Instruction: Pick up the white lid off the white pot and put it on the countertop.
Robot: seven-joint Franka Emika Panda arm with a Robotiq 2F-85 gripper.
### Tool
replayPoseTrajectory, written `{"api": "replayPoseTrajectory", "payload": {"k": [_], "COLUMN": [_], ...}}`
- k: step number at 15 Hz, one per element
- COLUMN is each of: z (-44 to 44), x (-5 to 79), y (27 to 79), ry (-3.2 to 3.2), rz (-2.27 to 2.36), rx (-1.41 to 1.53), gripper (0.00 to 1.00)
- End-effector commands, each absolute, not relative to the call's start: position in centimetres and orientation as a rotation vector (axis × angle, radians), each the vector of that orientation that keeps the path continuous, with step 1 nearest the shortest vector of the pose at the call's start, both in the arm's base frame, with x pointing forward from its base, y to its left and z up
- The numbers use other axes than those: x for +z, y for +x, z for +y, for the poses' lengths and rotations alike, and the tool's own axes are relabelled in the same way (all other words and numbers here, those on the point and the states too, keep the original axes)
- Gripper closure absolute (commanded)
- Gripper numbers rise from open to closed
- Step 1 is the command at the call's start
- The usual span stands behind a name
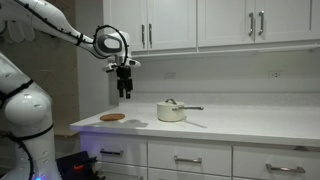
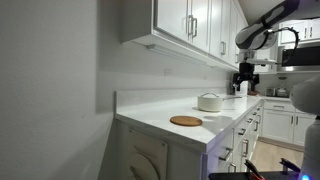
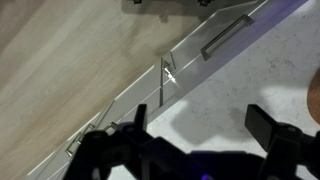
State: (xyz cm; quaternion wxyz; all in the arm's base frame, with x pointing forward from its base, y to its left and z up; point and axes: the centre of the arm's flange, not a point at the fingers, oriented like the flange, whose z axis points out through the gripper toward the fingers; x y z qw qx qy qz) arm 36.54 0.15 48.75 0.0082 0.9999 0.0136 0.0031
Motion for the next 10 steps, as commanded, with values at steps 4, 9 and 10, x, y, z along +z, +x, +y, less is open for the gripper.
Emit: {"api": "replayPoseTrajectory", "payload": {"k": [4,9,10], "z": [0.1,-0.7,-1.0], "x": [48.7,49.0,49.2], "y": [36.5,36.4,36.6], "ry": [3.125,3.116,3.107], "rz": [0.043,0.074,0.088], "rx": [0.01,0.011,0.045], "gripper": [0.0,0.0,0.0]}}
